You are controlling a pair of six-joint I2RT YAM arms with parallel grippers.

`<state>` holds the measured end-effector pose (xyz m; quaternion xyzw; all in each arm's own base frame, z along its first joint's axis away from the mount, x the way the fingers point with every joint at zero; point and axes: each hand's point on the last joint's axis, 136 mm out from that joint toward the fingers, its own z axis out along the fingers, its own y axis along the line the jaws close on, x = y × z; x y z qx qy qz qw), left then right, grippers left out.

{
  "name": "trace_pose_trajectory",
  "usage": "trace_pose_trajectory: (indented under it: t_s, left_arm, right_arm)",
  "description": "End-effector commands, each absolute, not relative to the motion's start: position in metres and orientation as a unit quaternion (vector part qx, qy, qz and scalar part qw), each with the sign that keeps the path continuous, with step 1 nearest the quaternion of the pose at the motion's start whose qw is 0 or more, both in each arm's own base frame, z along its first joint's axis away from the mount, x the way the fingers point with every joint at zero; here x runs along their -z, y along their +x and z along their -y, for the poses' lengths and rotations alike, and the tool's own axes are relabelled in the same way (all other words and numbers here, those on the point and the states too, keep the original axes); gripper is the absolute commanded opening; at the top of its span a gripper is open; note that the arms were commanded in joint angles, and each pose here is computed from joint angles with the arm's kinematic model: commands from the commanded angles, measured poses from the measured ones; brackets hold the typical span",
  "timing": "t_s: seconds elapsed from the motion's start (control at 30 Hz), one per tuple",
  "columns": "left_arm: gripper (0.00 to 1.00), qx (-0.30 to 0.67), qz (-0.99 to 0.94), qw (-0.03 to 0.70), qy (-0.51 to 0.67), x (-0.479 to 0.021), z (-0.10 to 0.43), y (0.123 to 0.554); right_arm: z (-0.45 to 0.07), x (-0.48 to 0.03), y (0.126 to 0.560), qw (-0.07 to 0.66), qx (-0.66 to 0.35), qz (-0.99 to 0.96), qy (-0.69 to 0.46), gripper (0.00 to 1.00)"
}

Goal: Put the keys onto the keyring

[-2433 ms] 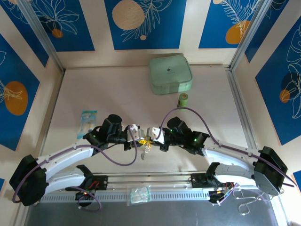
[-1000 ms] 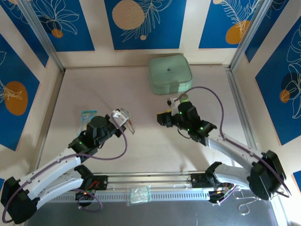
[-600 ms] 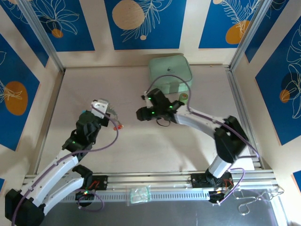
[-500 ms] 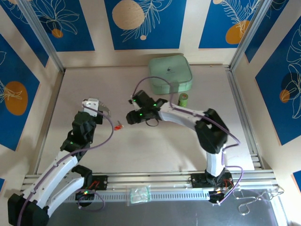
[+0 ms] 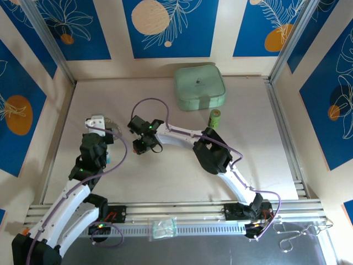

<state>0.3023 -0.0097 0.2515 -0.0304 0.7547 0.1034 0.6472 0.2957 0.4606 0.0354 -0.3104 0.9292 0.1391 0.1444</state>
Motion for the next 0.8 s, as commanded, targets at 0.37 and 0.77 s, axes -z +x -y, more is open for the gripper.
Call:
trace_pose_trajectory:
  t_s: [0.37, 0.77]
  left_arm:
    - [0.0, -0.1, -0.728, 0.676, -0.054, -0.269, 0.003, 0.3]
    - [0.0, -0.095, -0.729, 0.676, -0.039, -0.269, 0.008, 0.301]
  right_arm:
    - [-0.456, -0.019, 0.296, 0.126, -0.09, -0.936, -0.317, 0.24]
    - [-0.448, -0.053, 0.294, 0.164, -0.082, -0.93, -0.318, 0.0]
